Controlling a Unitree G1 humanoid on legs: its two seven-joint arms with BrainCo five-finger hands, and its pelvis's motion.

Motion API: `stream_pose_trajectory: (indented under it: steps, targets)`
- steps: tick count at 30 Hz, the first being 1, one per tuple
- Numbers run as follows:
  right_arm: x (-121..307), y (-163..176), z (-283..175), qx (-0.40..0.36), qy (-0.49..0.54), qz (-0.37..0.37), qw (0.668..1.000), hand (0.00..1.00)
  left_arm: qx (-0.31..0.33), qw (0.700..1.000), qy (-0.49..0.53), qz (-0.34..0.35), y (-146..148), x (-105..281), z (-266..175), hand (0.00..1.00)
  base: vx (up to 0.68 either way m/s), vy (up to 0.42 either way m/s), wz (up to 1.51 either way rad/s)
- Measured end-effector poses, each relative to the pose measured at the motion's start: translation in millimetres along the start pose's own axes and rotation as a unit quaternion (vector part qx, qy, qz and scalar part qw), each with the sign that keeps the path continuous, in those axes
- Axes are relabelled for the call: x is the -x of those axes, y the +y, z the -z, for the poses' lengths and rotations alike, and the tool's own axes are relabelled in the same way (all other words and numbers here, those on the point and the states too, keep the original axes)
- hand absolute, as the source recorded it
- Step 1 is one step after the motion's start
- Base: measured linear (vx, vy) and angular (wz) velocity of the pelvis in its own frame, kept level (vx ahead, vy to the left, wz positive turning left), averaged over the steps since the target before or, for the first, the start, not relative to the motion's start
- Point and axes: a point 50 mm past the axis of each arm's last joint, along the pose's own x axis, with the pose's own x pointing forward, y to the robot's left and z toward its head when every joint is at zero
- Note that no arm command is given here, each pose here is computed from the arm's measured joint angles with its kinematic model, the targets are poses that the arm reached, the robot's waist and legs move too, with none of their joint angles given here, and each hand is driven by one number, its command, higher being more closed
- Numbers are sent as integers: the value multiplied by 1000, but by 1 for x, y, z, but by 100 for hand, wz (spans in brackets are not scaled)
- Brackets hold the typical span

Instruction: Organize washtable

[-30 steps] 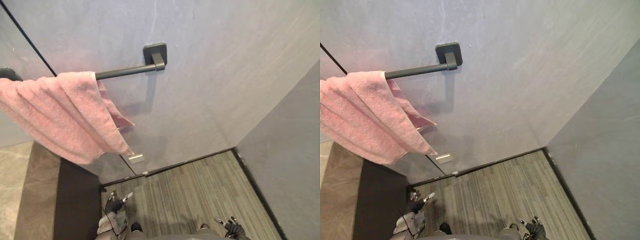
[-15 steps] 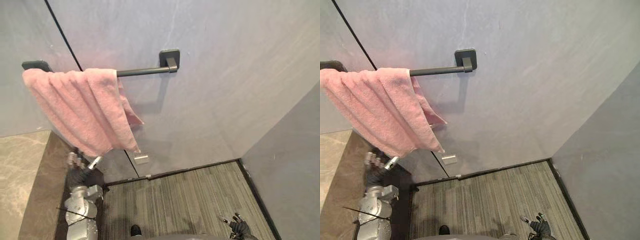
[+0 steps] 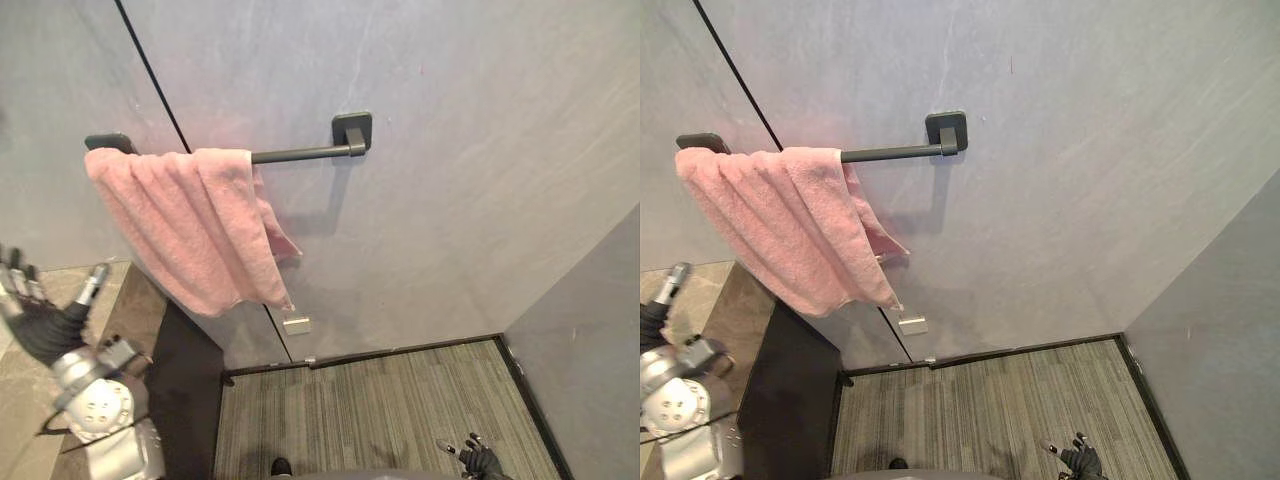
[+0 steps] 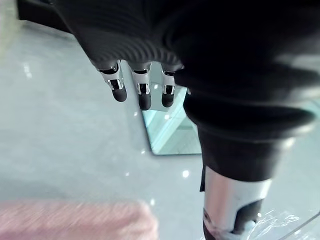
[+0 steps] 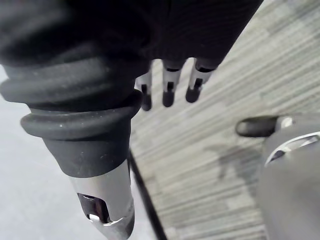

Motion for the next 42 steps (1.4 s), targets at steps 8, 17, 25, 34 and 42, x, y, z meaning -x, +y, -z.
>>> stream_pose_trajectory:
  steps: [8,17,25,34,42]
  targets:
    - [0,-2,-3,18,-6,-17,1000,0,-10,1000,19,7,18,-75,19,0,-26,-7,-4]
    - [-1,-3,-10,18,-16,-19,1000,0,47,993,85,68,11,-104,35,0,20,-1,-12]
    - [0,-6,-7,19,-12,-25,999,0,155,970,139,125,-4,-97,52,0,-34,1,-10]
    - [2,-3,-5,25,-11,-40,999,0,138,933,194,268,-17,-75,61,0,-58,6,-7]
    - [2,3,-5,43,-10,-67,997,0,109,889,257,362,-25,-51,72,0,14,-1,-5]
